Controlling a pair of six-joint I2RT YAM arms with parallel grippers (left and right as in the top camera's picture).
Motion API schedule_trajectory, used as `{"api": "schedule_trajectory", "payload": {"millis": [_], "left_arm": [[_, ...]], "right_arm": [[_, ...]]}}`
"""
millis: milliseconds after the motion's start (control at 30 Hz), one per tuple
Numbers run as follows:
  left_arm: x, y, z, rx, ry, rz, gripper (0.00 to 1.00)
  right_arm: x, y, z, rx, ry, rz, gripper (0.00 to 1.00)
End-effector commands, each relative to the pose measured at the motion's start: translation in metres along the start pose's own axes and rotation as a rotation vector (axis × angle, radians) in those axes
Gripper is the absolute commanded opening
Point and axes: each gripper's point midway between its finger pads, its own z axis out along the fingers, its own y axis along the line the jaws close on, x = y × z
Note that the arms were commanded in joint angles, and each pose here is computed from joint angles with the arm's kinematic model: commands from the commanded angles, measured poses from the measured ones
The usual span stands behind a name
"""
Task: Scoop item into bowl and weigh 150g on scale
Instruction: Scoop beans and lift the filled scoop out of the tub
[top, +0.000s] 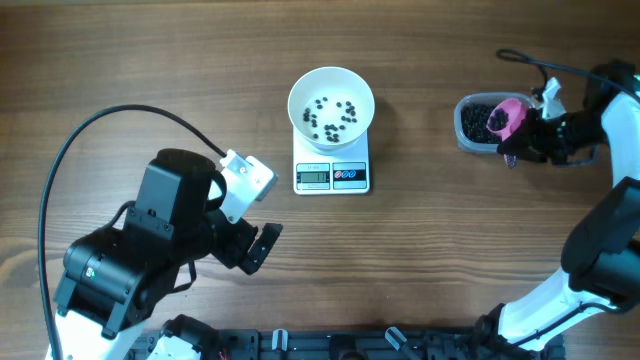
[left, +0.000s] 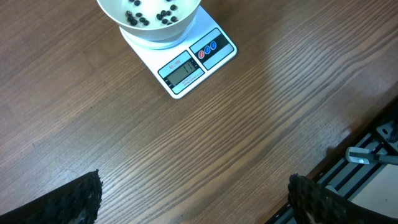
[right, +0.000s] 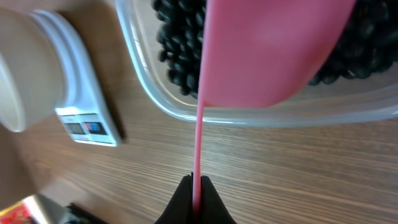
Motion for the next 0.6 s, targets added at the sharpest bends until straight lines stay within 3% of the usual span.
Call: {"api": "schedule_trajectory", "payload": {"millis": [0, 333, 567], "left_arm": [[-0.003, 0.002, -0.005, -0.010, -0.017, 0.009, 1.00], [-0.003, 0.002, -0.005, -0.010, -0.018, 0.009, 1.00], [-0.003, 0.002, -0.005, -0.010, -0.018, 0.009, 1.00]], "right_arm": [[-0.013, 0.022, -0.018, -0.156, -0.080, -0.029, 0.05], [-0.015, 0.060, -0.020, -0.336, -0.096, -0.053, 0.05], [-0.005, 0.118, -0.001, -0.415, -0.034, -0.159, 0.05]]}}
